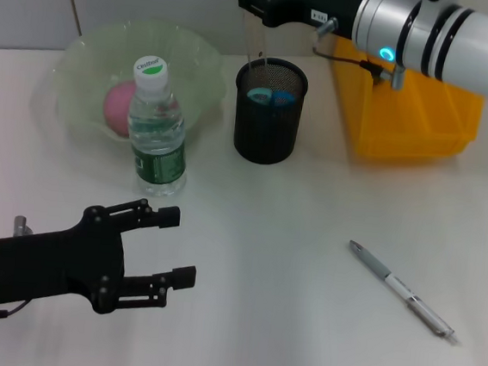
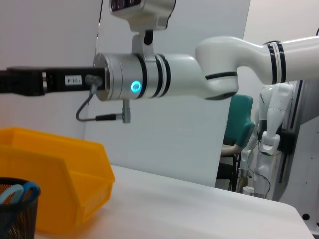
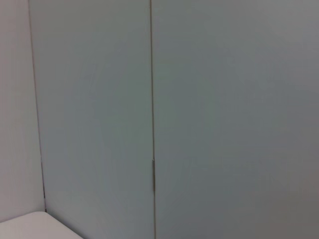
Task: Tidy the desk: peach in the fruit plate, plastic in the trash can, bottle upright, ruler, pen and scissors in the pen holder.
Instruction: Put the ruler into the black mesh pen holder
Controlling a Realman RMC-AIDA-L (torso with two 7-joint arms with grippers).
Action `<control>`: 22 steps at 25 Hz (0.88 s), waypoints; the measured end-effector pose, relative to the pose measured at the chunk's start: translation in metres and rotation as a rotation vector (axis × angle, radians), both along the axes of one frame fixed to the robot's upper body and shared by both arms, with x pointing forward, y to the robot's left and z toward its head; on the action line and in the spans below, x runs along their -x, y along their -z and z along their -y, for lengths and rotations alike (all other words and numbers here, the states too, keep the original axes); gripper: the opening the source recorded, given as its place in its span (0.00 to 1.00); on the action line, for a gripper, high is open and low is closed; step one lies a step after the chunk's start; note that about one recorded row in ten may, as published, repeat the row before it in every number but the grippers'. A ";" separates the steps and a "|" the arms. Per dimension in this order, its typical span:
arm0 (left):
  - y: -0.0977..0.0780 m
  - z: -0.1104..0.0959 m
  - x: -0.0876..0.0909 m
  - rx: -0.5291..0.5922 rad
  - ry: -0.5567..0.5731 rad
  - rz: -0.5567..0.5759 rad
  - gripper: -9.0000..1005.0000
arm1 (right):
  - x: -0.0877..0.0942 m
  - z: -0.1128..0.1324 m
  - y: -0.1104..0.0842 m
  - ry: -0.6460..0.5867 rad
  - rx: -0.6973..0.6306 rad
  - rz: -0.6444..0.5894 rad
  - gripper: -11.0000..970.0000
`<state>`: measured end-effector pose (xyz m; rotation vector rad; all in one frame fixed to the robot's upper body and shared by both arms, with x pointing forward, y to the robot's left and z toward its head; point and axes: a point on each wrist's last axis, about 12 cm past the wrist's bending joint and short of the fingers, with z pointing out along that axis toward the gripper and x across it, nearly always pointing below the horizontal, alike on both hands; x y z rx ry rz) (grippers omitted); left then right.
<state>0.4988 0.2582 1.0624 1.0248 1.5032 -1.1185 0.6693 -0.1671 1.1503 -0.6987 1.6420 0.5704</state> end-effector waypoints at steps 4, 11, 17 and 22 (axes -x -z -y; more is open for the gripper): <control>-0.001 -0.001 -0.001 -0.001 0.002 0.007 0.81 | 0.002 0.001 0.006 0.008 0.000 0.001 0.47; -0.002 -0.001 0.000 0.004 0.006 0.009 0.81 | 0.004 0.006 0.013 0.021 -0.003 -0.013 0.49; -0.003 -0.001 -0.001 0.006 0.005 0.009 0.81 | 0.006 0.007 0.017 0.023 0.000 -0.026 0.50; -0.003 -0.001 -0.001 0.007 0.003 0.009 0.80 | 0.006 0.007 0.018 0.026 -0.002 -0.029 0.51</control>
